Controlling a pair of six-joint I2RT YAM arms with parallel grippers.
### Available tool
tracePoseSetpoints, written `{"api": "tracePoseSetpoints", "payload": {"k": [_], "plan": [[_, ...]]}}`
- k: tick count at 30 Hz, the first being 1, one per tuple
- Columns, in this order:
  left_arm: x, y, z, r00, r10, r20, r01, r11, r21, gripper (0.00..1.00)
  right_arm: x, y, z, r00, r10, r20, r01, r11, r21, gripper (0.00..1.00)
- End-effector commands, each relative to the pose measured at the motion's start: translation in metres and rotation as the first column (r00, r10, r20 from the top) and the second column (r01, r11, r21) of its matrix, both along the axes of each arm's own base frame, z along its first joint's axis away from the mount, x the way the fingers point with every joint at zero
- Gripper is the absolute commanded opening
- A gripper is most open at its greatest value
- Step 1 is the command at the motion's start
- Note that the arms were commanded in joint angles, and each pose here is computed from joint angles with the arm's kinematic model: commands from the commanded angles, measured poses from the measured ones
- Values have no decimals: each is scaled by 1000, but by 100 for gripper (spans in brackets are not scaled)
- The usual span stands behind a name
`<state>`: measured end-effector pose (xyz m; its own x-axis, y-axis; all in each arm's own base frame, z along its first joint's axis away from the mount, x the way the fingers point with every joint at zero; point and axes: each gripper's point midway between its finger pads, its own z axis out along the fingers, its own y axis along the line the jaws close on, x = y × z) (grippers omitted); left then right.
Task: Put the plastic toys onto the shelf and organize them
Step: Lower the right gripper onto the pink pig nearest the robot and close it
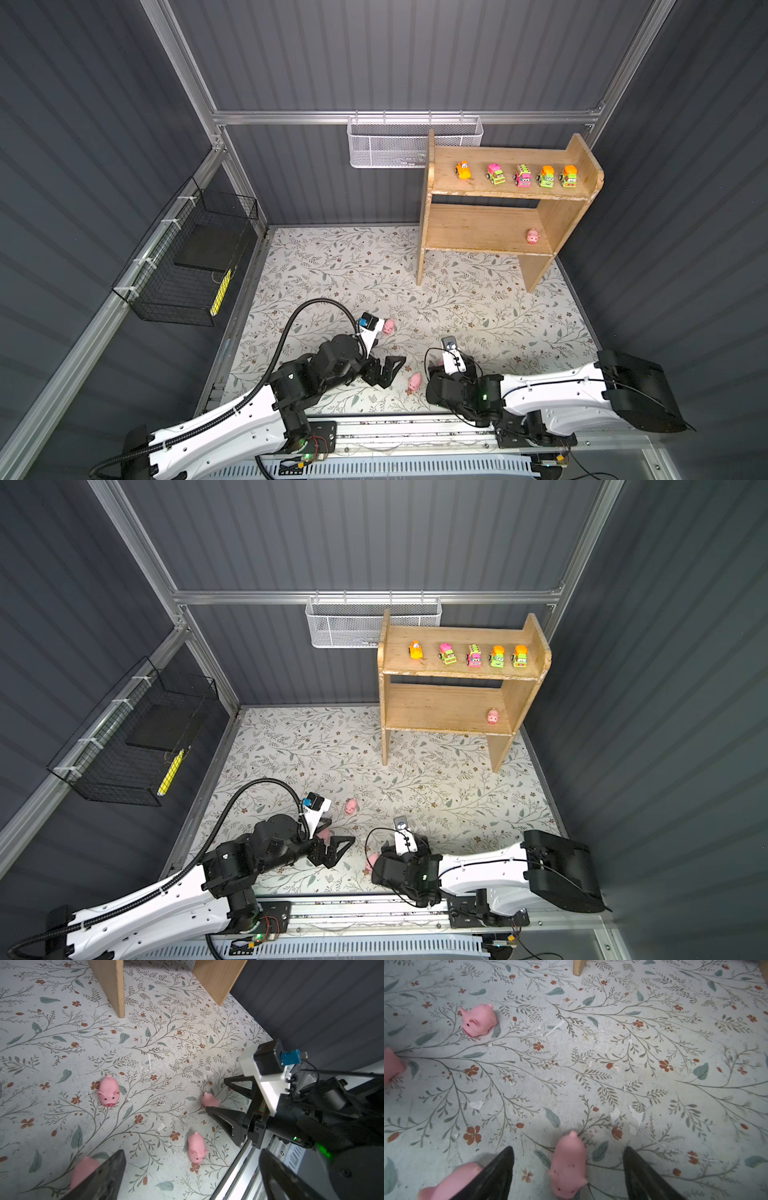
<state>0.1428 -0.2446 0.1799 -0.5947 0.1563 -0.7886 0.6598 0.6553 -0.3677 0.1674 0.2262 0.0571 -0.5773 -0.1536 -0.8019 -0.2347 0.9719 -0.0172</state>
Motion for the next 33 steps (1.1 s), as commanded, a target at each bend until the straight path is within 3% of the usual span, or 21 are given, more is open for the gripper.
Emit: {"api": "tracePoseSetpoints", "payload": {"k": [1,33], "plan": [[0,8,-6,999,30,-12,-30,999,16,100,-1,7,-4,999,-34,5,34,995,92,79],[17,-18,-12,999,36,-13,-34,995,89,100,4,-1,-49,991,-42,-126,53,995,82,54]]}}
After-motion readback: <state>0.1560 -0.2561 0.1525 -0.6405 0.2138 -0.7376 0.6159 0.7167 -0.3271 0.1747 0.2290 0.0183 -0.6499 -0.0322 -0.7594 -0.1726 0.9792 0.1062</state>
